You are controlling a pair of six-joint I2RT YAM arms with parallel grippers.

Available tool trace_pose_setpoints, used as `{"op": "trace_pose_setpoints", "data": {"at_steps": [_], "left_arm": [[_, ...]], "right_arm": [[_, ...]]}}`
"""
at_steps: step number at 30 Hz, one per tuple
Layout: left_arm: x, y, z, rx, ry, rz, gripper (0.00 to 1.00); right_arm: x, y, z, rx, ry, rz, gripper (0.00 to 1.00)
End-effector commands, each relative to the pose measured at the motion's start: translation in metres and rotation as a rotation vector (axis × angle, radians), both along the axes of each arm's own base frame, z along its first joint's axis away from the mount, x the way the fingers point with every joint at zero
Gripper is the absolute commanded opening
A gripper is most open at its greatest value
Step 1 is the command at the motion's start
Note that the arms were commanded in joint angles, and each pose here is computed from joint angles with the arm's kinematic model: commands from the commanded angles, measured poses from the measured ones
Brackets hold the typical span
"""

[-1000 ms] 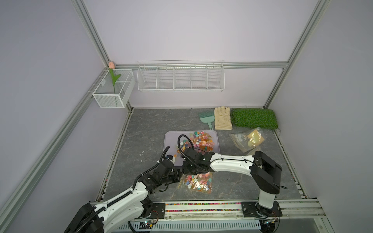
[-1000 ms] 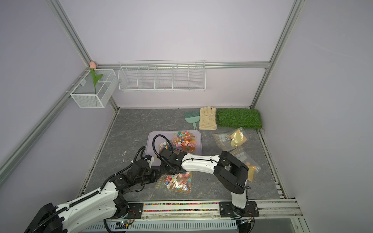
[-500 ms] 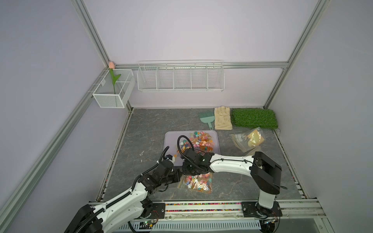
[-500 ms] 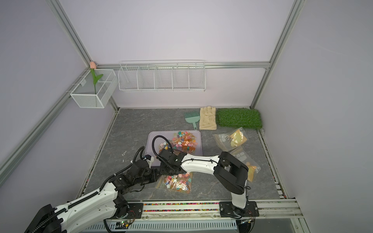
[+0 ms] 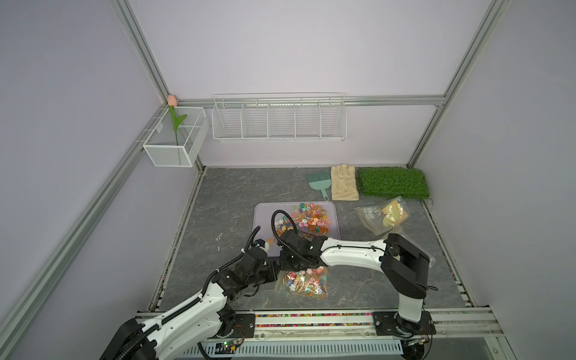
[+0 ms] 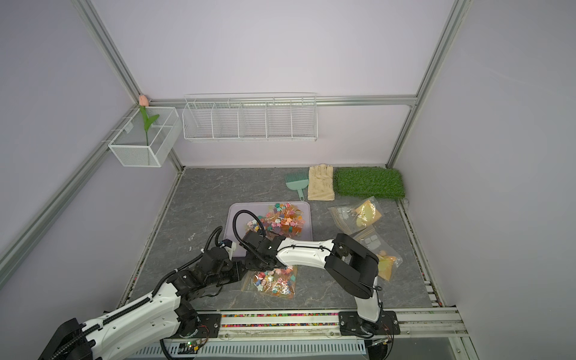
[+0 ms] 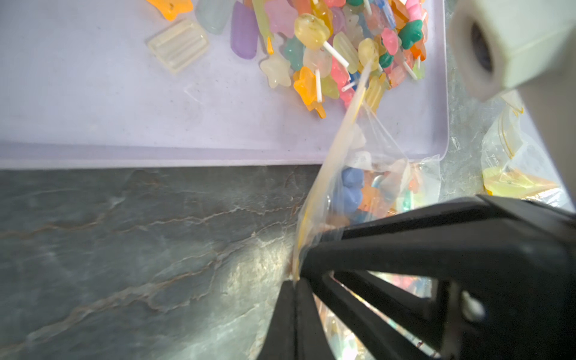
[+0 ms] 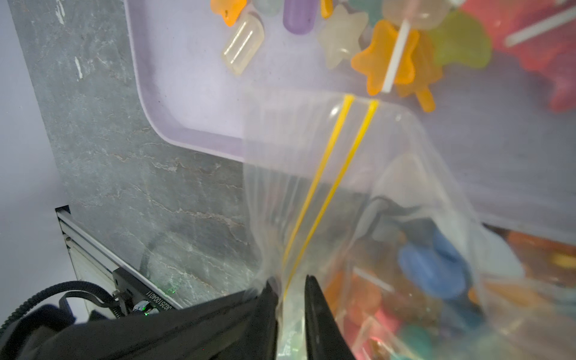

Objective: Pour candies out of the ziploc bag
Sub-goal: Open the ziploc bag at the center of the board.

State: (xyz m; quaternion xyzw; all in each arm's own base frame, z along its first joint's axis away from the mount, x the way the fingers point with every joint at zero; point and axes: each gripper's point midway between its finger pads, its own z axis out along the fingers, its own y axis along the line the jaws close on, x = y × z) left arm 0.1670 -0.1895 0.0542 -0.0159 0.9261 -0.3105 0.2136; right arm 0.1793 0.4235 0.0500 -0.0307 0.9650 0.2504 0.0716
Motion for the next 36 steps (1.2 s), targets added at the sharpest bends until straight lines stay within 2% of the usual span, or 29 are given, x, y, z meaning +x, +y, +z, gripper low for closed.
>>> {"op": "trace_pose_setpoints", "data": {"at_steps": [1, 6, 11, 18, 28, 36], "left_arm": [[0.005, 0.0, 0.009, -0.015, -0.017, 0.021, 0.0], [0.005, 0.0, 0.009, -0.01, -0.016, 0.022, 0.0], [0.007, 0.004, 0.01, 0.004, -0.014, 0.049, 0.0], [0.01, 0.014, 0.015, 0.007, -0.029, 0.116, 0.0], [0.011, 0.02, 0.012, 0.035, -0.026, 0.139, 0.0], [0.01, 0.025, 0.012, 0.041, -0.035, 0.152, 0.0]], "right_arm": [[-0.002, 0.006, -0.003, 0.003, 0.012, -0.001, 0.16], [0.0, 0.005, -0.002, 0.006, 0.006, -0.003, 0.07], [-0.001, 0.001, -0.002, -0.008, 0.009, -0.009, 0.07], [-0.005, -0.03, -0.012, -0.134, 0.044, -0.071, 0.07], [-0.007, -0.033, -0.006, -0.131, 0.031, -0.078, 0.07], [-0.004, -0.036, 0.012, -0.104, -0.027, -0.07, 0.07]]}}
